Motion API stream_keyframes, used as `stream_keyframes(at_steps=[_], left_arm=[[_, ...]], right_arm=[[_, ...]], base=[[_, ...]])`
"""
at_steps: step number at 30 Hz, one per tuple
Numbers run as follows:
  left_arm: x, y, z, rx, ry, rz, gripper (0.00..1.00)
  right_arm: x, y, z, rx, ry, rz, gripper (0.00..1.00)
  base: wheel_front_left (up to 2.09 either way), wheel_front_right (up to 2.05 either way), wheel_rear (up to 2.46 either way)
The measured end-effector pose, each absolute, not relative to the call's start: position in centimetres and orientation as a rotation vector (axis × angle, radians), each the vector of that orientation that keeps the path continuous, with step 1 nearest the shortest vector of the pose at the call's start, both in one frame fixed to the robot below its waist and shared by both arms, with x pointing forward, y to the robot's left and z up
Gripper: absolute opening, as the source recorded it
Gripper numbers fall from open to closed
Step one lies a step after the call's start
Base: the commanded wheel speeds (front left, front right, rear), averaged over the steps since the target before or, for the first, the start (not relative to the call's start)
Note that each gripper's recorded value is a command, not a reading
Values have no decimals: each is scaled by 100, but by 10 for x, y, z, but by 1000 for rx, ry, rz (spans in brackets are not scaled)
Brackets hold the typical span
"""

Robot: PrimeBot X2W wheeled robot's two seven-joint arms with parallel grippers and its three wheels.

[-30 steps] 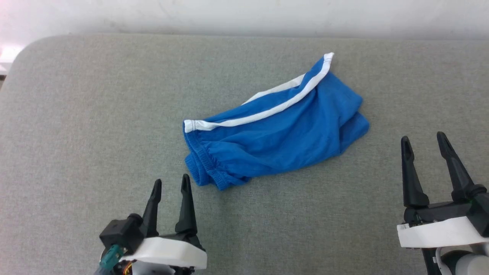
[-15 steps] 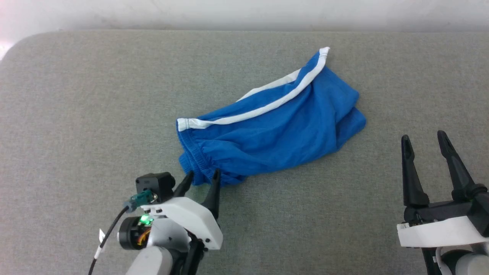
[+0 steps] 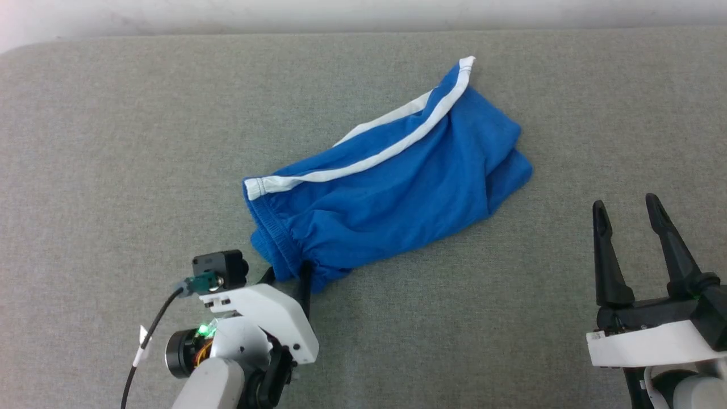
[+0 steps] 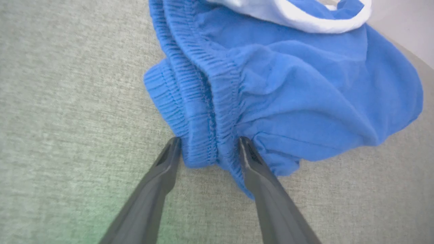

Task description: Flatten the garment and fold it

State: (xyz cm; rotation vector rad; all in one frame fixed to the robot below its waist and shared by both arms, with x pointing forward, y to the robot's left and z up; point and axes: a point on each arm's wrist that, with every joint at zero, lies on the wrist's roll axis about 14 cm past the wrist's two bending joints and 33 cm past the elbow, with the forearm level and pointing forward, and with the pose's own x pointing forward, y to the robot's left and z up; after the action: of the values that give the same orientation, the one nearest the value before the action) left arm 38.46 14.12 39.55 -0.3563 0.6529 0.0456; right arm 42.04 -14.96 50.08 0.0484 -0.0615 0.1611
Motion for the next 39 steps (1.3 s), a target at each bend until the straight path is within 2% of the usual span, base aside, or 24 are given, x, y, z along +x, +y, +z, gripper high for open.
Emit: stream_keyframes(at_steps=[1, 9, 16, 22, 28, 39], left_arm=[[386, 140, 396, -364, 650, 40, 0], [385, 135, 400, -403, 624, 19, 0], [386, 131, 401, -407, 611, 2, 0], [395, 124, 401, -418, 601, -17, 0], [403, 123, 396, -430, 597, -20, 0], [413, 124, 390, -442, 590, -13, 0]], right_arm=[[421, -149, 500, 49, -59, 164, 100], [434, -122, 509, 56, -46, 238, 100], [475, -112, 520, 62, 51, 295, 100], [507, -114, 485, 22, 273, 291, 100], [520, -104, 439, -15, 450, 320, 100], [523, -84, 384, -8, 624, 350, 100]], base=[[0, 0, 0], [0, 0, 0], [0, 0, 0], [0, 0, 0], [0, 0, 0], [0, 0, 0]])
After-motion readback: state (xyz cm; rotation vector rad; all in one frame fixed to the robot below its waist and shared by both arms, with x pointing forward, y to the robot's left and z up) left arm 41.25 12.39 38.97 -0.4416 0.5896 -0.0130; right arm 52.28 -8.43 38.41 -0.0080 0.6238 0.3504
